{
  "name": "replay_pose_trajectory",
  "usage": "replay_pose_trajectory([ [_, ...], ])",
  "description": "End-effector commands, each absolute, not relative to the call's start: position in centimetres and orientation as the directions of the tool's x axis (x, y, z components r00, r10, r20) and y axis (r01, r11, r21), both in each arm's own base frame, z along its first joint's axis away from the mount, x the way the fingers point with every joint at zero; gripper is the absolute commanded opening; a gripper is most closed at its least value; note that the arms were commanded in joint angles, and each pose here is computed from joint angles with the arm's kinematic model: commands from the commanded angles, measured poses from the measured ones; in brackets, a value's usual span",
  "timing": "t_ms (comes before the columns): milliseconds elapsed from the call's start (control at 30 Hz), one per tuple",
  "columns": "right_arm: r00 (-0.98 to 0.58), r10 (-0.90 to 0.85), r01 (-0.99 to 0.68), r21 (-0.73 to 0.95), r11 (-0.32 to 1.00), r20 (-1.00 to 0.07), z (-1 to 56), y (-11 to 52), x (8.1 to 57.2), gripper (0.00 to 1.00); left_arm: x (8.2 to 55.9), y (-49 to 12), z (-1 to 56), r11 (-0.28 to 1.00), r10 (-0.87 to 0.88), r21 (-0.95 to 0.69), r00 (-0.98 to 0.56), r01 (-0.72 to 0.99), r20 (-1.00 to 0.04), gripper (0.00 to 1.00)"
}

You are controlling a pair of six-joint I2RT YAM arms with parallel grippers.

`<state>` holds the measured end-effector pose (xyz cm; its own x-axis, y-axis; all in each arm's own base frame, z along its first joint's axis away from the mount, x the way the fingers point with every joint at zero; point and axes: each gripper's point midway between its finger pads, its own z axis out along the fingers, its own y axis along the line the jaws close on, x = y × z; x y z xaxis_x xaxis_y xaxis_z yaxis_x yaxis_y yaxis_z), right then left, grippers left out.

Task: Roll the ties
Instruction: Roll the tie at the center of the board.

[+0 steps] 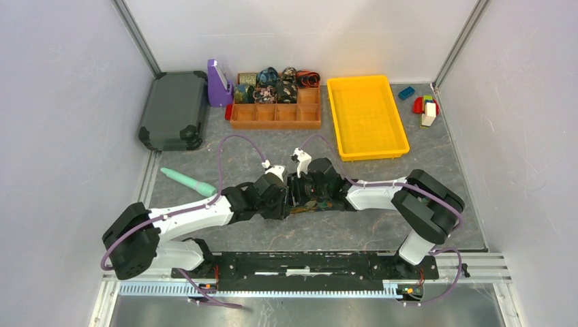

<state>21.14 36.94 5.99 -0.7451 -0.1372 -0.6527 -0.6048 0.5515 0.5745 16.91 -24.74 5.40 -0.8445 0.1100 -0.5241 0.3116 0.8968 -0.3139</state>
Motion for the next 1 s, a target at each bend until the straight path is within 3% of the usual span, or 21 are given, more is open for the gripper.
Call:
replay_pose_trajectory([
  [0,-0.737,-0.111,-0.629,0.616,0.475,-0.667,8.0,38.3,20.7,0.43,17.9,-25.9,6.9,0.869,0.108,-0.333,-0.797,0.366,-0.594,0.45],
  [333,-0.782,-0.113,-0.585,0.661,0.470,-0.613,5.6,38.8,19.9,0.42,18.0,-25.8,7.0,0.870,0.109,-0.329,-0.793,0.368,-0.599,0.42],
  [500,-0.792,-0.122,-0.569,0.652,0.502,-0.598,4.3,38.4,20.0,0.36,18.1,-25.9,7.8,0.867,0.105,-0.333,-0.789,0.370,-0.606,0.42],
  [767,-0.797,-0.129,-0.554,0.630,0.544,-0.590,2.6,37.6,20.1,0.29,18.0,-25.1,10.2,0.871,0.061,-0.348,-0.779,0.347,-0.625,0.51],
  [967,-0.793,-0.125,-0.557,0.626,0.546,-0.596,2.7,37.6,20.2,0.29,18.8,-21.8,9.5,0.929,0.001,-0.279,-0.756,0.243,-0.654,0.37],
])
